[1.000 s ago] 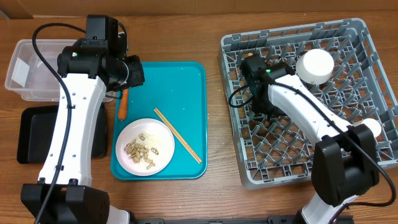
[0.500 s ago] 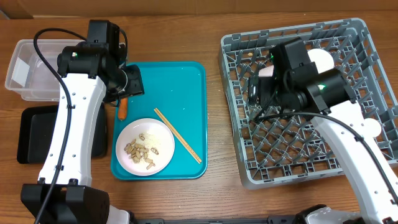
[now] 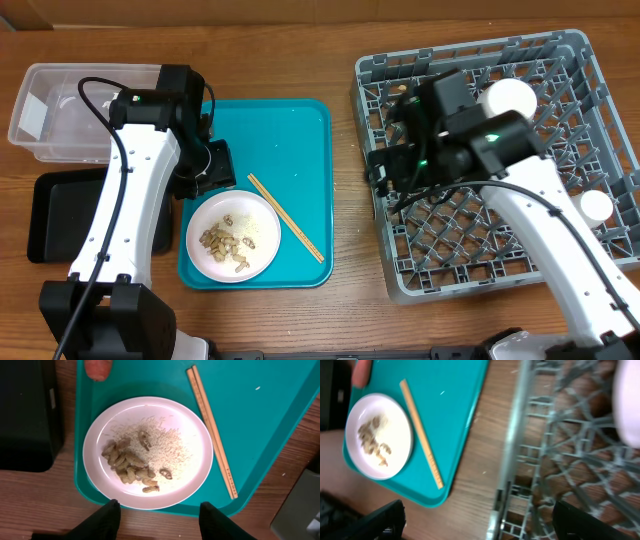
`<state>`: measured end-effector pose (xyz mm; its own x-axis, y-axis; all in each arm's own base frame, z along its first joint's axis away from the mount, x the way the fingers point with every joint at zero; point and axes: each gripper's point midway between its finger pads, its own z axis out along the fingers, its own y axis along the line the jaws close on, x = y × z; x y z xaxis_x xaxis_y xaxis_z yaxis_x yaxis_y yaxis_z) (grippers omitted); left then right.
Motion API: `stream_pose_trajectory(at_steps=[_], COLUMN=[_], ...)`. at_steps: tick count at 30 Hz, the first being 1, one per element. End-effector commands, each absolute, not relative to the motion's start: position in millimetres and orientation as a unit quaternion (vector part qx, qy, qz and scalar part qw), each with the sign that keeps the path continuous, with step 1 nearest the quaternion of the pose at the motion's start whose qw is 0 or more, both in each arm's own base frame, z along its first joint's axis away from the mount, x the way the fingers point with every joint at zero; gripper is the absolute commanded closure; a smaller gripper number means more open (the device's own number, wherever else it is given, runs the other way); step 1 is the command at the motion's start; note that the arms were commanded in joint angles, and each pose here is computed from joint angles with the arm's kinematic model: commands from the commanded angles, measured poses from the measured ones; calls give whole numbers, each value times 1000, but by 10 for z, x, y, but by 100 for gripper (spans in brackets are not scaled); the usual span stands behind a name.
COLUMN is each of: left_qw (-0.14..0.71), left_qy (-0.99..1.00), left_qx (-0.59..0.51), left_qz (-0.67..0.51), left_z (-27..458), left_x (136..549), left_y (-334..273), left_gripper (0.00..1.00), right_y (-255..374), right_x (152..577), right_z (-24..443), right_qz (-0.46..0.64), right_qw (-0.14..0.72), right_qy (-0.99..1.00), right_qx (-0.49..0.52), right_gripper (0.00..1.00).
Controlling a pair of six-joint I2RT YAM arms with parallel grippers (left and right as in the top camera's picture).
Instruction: Sort waste into correct bins and load items into the dishwasher
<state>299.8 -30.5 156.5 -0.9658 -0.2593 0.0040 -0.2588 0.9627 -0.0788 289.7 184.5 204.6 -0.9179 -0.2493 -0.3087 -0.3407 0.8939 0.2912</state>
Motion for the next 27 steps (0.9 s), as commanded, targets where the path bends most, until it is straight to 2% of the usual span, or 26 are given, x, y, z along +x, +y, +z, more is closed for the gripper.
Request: stream_pose_trajectory(at_steps=[1, 10, 13, 17, 27], left_qw=[7, 11, 19, 23, 26], left_qy=[985, 974, 974, 974, 974], left_qx=[-174, -226, -225, -225, -224], left_qz=[-21, -24, -25, -25, -26], left_z=[1581, 1583, 1584, 1585, 1586], left_x=[2970, 2982, 3022, 3042, 3057], left_y=[-117, 199, 206, 204, 205], left_gripper=[47, 46, 46, 45, 45], right_y=[2257, 2965, 3113, 3220, 3305], right_x=[2718, 2602, 2624, 2657, 2688], right_z=[1802, 1190, 861, 589, 191], right_qz=[185, 180, 159, 134, 94], right_qw=[88, 49, 39, 42, 44], right_qy=[954, 936, 936, 935, 934], right_qx=[-218, -297, -312, -326, -341], right_gripper=[5, 21, 39, 53, 57])
